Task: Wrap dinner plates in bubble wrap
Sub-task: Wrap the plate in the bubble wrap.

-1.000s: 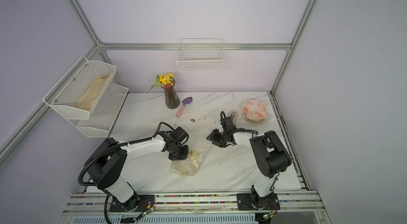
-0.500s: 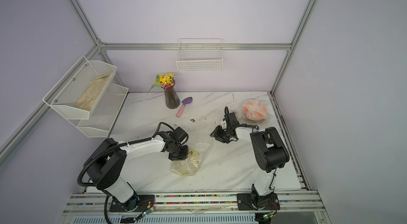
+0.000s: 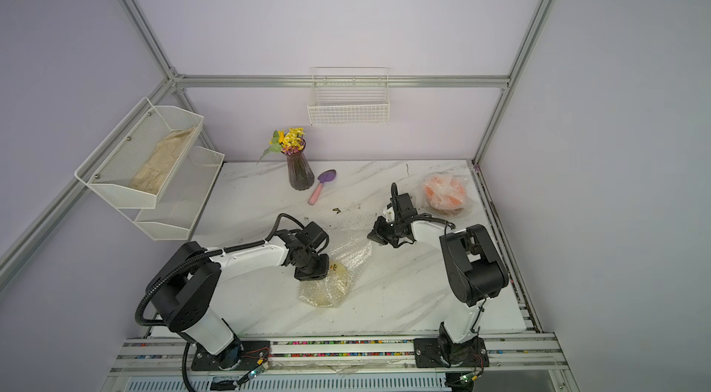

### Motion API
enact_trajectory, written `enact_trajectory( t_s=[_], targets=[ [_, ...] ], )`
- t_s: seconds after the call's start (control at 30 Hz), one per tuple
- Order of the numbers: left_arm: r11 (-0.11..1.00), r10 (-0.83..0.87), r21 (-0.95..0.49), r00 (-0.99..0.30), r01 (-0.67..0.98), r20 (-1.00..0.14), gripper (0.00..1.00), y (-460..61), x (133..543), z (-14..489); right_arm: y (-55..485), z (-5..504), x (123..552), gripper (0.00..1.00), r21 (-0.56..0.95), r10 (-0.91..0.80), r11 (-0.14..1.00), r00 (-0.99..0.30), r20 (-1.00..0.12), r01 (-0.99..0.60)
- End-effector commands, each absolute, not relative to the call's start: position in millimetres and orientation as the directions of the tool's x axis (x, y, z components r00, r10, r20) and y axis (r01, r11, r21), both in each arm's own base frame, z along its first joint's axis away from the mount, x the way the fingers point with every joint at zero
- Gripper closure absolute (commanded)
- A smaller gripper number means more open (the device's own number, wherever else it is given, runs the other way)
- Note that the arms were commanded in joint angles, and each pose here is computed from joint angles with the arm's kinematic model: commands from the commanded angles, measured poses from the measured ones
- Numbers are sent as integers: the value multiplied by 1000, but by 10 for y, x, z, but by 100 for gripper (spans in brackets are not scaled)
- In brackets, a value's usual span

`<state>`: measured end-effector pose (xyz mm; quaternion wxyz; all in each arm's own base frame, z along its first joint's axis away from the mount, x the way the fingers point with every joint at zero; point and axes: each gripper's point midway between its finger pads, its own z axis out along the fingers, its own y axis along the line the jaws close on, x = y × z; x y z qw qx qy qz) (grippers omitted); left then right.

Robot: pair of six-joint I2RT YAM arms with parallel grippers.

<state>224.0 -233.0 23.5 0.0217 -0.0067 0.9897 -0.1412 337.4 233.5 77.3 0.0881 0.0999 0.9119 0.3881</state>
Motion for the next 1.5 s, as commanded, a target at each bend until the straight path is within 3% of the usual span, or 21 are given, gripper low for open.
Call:
enact_trajectory(
  t_s=[0.0,0.27,0.53,0.67,0.97,1.17,1.3,1.47],
  targets=[
    [995,-15,-96,-997,-23,76,92,-1938,1932,-229,2466,999,3135,100,722,229,685,-970,-80,102],
    [994,-14,-109,-998,-21,64,92,-1988,1980,-238,3099,992,2268,100,751,142,654,-990,-3,91],
    [993,-13,-120,-999,-19,52,93,-2023,2030,-204,3719,494,1679,100,747,20,659,-995,97,86],
    [990,-15,-142,-1000,-18,22,92,-2071,2097,-100,3710,271,1633,100,710,12,697,-992,123,97],
    [980,-60,-197,-993,-39,-102,89,-2022,2172,722,3577,122,1618,100,646,25,757,-992,121,98],
    [952,-127,-277,-991,-135,44,91,-2072,1843,354,3679,322,1711,100,672,1,739,-998,64,44],
    [967,-136,-203,-987,-151,86,95,-1990,1798,147,3824,695,1701,100,733,-82,679,-996,19,-42],
    [962,-163,-202,-981,-181,103,95,-1991,1769,35,3865,668,1532,100,746,-156,664,-985,73,-50]
  ],
)
